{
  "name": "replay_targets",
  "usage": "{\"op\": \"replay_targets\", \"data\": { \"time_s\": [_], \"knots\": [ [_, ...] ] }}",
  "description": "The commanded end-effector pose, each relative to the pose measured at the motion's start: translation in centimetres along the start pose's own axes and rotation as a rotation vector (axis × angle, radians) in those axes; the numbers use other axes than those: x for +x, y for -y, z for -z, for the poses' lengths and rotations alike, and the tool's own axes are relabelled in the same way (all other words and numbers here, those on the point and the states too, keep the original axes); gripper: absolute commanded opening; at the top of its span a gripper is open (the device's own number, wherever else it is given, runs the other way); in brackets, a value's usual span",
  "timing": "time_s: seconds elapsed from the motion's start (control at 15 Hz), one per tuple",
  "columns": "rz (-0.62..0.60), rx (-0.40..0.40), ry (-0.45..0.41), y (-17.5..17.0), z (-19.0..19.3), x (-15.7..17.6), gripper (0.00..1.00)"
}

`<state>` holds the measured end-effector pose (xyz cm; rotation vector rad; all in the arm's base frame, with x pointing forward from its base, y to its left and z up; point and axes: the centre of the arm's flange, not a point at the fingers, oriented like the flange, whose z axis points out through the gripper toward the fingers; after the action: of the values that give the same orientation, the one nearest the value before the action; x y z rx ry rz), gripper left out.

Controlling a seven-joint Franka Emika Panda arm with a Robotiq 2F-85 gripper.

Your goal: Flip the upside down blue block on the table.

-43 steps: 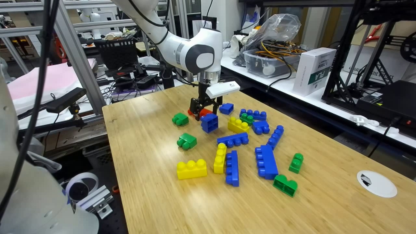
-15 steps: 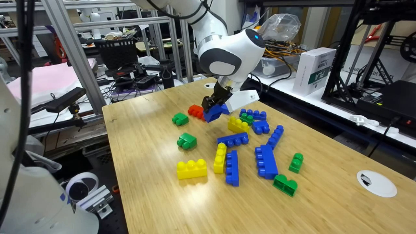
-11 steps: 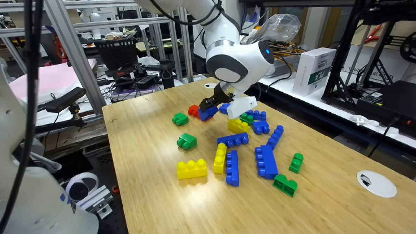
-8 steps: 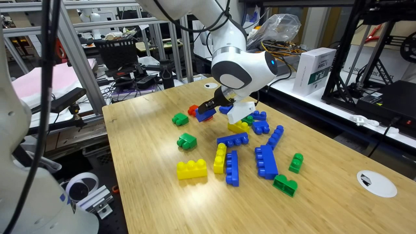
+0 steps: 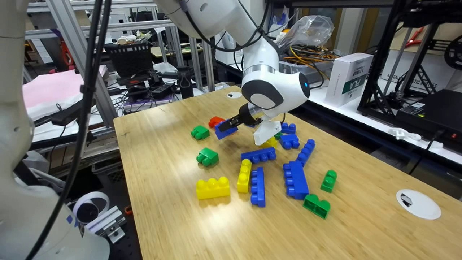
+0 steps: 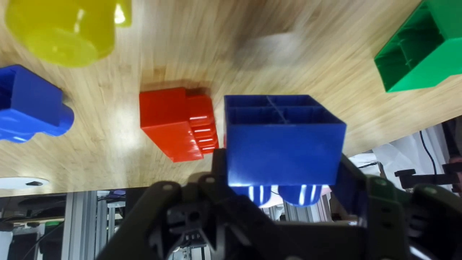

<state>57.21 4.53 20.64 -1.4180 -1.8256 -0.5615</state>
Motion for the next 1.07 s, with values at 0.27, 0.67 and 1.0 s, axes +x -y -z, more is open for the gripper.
{"op": "replay_targets", "data": {
  "time_s": [0.27,0.67,1.0],
  "knots": [
    [0.068,0.027,-0.051,-1.2,-0.8,-1.5,0.45],
    [0.081,0.030,-0.053,-1.4,-1.2,-2.3,0.45],
    [0.084,0.034,-0.057,-1.3,-1.1,-2.7,0.45]
  ]
}}
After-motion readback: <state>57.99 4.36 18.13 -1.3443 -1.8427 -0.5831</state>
